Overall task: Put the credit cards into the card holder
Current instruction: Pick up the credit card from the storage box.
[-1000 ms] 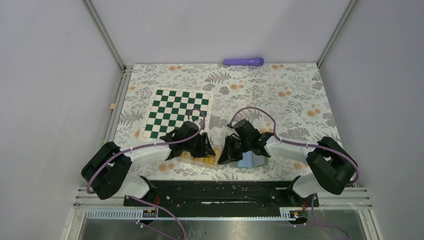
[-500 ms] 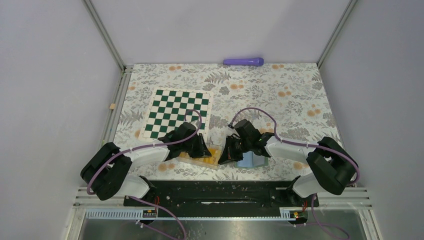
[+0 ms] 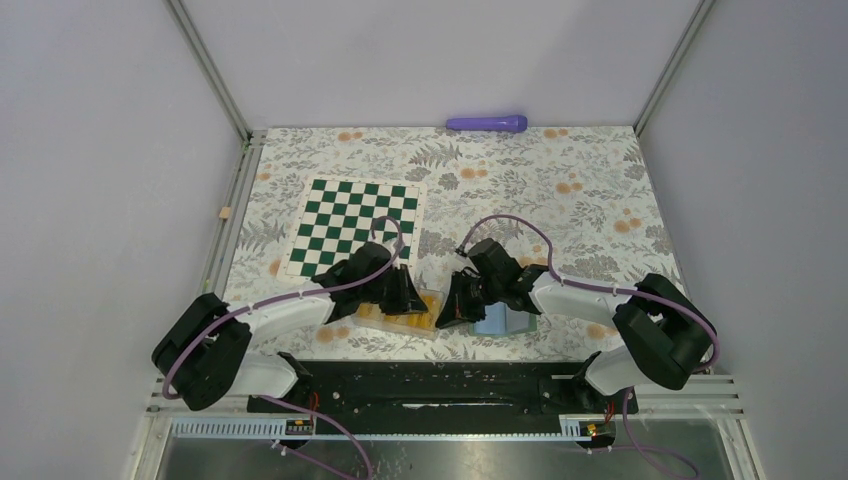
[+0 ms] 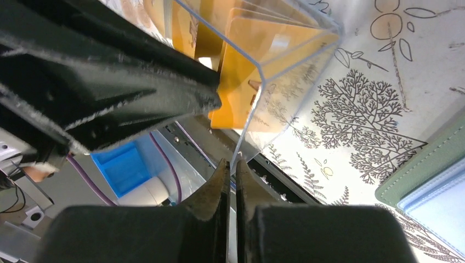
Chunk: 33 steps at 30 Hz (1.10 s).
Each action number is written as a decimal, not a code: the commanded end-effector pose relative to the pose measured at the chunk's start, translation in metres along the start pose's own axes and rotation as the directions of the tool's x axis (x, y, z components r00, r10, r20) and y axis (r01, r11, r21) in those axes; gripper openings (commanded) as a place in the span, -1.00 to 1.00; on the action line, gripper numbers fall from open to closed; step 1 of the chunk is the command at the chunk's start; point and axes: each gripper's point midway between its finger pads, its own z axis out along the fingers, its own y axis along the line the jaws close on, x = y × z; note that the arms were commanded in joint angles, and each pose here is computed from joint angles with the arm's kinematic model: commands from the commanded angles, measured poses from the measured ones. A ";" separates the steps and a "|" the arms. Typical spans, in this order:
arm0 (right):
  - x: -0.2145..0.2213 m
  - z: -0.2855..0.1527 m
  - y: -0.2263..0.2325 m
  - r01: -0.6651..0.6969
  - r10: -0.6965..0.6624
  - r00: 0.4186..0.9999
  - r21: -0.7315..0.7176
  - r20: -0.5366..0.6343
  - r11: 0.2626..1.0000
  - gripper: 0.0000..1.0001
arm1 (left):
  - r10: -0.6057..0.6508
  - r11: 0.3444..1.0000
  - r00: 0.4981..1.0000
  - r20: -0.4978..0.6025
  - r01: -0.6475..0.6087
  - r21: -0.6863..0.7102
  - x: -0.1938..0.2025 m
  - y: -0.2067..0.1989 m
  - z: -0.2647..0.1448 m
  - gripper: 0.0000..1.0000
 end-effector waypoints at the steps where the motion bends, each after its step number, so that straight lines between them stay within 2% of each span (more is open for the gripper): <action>1: -0.027 -0.007 0.053 0.147 -0.133 0.986 -0.150 0.104 0.978 -1.00 | 0.069 0.989 0.993 -0.099 -0.055 0.138 0.016 -0.039 -0.008 -0.69; 9: -0.027 -0.007 0.054 0.145 -0.131 0.986 -0.149 0.102 0.978 -1.00 | 0.073 0.991 0.989 -0.129 -0.058 0.117 0.022 -0.031 -0.002 -0.67; 13: -0.027 -0.007 0.054 0.146 -0.131 0.986 -0.151 0.101 0.978 -1.00 | 0.071 0.997 0.988 -0.138 -0.064 0.051 0.023 -0.018 0.001 -0.63; 18: -0.026 -0.007 0.054 0.145 -0.131 0.986 -0.151 0.098 0.978 -1.00 | 0.067 0.998 0.989 -0.136 -0.068 -0.004 0.022 -0.008 0.002 -0.37; 21: -0.026 -0.007 0.054 0.147 -0.133 0.986 -0.152 0.097 0.977 -1.00 | 0.056 0.998 0.990 -0.128 -0.060 -0.029 0.020 -0.005 0.003 -0.36; 25: -0.026 -0.009 0.055 0.151 -0.136 0.985 -0.155 0.103 0.976 -1.00 | 0.044 0.996 0.991 -0.129 -0.054 -0.078 0.019 0.004 0.006 -0.51; 29: -0.027 -0.011 0.054 0.154 -0.138 0.984 -0.144 0.114 0.977 -1.00 | 0.039 0.994 0.992 -0.117 -0.051 -0.101 0.017 0.008 0.006 -0.73; 33: -0.028 -0.014 0.052 0.158 -0.142 0.982 -0.124 0.126 0.980 -1.00 | 0.036 0.989 0.993 -0.114 -0.052 -0.138 0.017 0.013 0.003 -0.81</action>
